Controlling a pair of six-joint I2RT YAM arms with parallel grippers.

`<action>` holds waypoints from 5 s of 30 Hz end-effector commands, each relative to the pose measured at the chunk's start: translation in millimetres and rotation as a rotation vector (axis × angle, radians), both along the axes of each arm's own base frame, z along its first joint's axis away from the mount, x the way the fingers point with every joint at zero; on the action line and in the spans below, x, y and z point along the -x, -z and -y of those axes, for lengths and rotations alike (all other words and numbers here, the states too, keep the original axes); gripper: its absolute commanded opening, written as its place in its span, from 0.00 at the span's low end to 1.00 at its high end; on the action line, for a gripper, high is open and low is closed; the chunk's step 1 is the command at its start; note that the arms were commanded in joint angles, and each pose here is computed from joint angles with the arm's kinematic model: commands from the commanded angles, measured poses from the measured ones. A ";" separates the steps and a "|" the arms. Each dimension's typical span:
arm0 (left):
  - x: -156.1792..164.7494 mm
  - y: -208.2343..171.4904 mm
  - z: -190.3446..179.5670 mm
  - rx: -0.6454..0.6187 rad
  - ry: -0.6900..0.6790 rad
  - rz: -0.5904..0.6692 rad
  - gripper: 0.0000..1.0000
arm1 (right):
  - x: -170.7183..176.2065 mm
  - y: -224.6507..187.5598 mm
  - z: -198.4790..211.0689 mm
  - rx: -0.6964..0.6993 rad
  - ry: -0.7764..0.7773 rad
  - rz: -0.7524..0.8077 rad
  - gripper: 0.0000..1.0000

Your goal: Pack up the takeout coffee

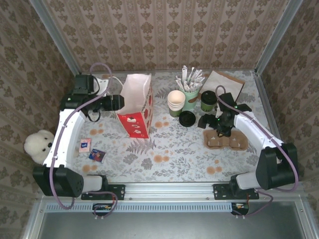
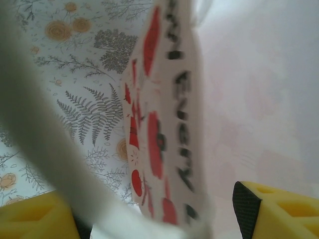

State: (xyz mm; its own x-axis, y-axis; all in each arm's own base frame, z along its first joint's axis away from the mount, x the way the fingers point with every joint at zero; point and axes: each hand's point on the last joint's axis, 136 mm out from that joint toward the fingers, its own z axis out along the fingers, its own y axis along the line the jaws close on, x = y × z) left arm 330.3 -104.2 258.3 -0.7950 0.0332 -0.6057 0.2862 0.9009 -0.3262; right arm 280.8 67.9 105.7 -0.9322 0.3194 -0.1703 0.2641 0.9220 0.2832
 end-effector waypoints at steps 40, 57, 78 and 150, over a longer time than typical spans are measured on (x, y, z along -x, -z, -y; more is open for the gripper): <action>43.8 -30.5 43.0 0.021 0.398 -0.003 0.00 | 45.8 62.9 60.3 0.293 0.027 -0.186 0.69; 85.8 -20.1 118.8 0.053 0.821 0.004 0.00 | 37.2 67.5 44.1 0.256 -0.009 -0.141 0.63; 48.0 -12.5 148.5 -0.028 0.925 0.026 0.34 | 2.3 47.3 20.9 0.241 0.028 0.121 0.73; 15.2 -98.4 95.4 0.288 0.452 0.353 1.00 | -1.3 -82.5 10.6 0.186 0.047 0.379 0.34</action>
State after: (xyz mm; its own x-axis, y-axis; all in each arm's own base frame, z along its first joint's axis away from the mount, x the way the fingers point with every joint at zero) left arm 323.1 -191.4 333.7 -0.5205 0.1433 -0.8418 0.7142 0.6134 -0.3372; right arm 283.4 48.6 156.7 -0.8024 0.2662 -0.5341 0.2393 0.9634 0.1206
